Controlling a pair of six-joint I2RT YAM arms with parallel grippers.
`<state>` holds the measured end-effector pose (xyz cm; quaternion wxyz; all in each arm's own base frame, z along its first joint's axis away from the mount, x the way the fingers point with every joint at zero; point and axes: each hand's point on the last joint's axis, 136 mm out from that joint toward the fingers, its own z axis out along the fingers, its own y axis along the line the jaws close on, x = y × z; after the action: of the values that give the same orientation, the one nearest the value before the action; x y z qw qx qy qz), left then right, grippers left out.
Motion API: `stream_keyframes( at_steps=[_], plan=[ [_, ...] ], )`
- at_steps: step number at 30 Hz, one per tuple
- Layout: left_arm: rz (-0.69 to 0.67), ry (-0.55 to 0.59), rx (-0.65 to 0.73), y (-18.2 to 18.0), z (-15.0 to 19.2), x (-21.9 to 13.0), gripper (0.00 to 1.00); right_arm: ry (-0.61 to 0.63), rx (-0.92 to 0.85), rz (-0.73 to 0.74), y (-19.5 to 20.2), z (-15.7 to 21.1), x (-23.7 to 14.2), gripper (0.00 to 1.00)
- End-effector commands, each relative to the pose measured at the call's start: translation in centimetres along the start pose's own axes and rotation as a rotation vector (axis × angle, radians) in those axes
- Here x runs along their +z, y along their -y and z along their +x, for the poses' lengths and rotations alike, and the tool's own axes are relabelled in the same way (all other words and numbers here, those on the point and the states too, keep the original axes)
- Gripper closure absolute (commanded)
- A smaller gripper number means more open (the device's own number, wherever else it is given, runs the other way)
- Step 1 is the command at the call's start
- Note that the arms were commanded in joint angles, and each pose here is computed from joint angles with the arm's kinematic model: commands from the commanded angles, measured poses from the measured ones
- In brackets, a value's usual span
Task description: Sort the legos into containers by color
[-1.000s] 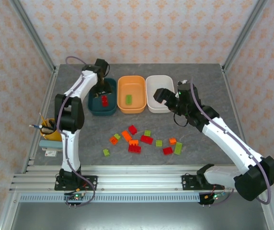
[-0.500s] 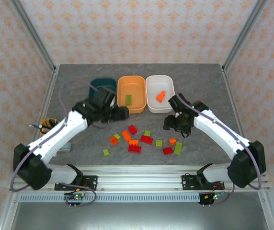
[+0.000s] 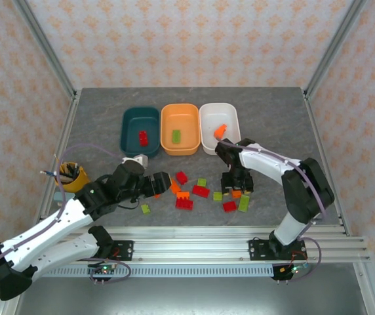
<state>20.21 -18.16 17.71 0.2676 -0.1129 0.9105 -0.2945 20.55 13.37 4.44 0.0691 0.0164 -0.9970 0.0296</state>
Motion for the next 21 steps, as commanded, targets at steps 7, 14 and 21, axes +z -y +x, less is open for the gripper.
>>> stream_keyframes(
  at_steps=[7, 14, 21],
  plan=[
    [0.004, 0.019, 0.007, 1.1, -0.3, 1.0, 0.15, -0.013, -0.044, 0.08, 0.9, -1.0, 1.7, 0.45],
    [0.018, 0.007, 0.012, 1.6, 0.1, 1.4, 0.15, -0.022, -0.044, 0.076, 0.7, -1.5, 2.2, 0.53],
    [0.02, 0.013, 0.012, 1.8, 0.0, 1.4, 0.15, 0.019, -0.027, 0.057, 0.4, -2.0, 1.8, 0.65]
  ],
)
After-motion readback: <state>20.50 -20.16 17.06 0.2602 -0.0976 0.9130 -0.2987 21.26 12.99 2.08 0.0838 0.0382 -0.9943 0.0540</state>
